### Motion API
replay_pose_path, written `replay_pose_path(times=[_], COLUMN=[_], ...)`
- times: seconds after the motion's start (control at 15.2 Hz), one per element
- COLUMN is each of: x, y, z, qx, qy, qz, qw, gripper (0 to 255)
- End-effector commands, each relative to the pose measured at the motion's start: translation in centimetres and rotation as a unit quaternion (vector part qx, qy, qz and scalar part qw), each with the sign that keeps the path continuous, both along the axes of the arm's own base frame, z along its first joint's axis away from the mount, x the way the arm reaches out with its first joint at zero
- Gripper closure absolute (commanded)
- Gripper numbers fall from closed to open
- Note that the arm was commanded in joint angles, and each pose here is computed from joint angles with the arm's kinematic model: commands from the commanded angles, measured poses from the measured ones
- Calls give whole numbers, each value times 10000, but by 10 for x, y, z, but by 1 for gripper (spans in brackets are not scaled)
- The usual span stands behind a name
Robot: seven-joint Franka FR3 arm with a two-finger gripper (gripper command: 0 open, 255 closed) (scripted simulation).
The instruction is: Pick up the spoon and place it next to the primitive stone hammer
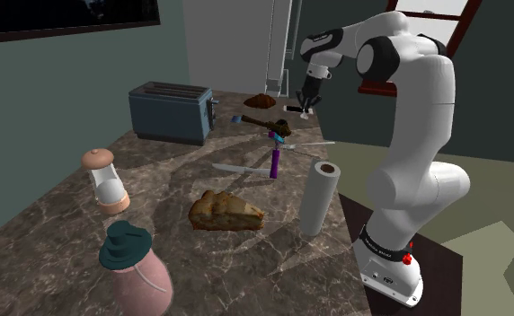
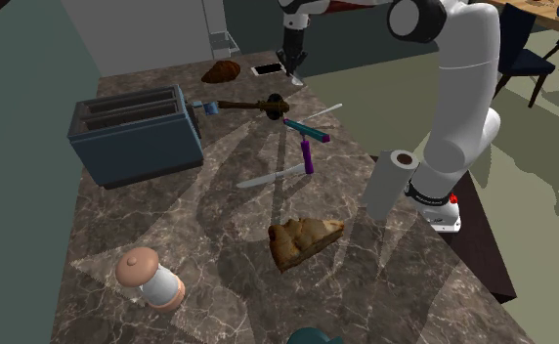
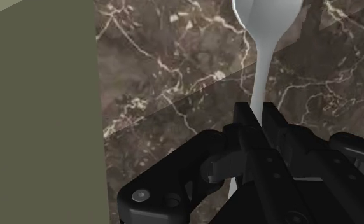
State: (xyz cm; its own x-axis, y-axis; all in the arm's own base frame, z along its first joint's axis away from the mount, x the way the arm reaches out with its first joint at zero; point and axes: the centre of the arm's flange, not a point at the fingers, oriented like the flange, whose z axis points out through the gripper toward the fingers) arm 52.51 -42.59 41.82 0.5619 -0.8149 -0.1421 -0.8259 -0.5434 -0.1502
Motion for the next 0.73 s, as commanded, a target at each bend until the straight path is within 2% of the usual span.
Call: replay_pose_path(times=[0.0,0.66], x=[0,0], y=[0,0], z=[-11,-64], qx=[-1,-1], qy=[-1,-1], qz=[0,0], qw=[10000,10000], gripper=[255,255])
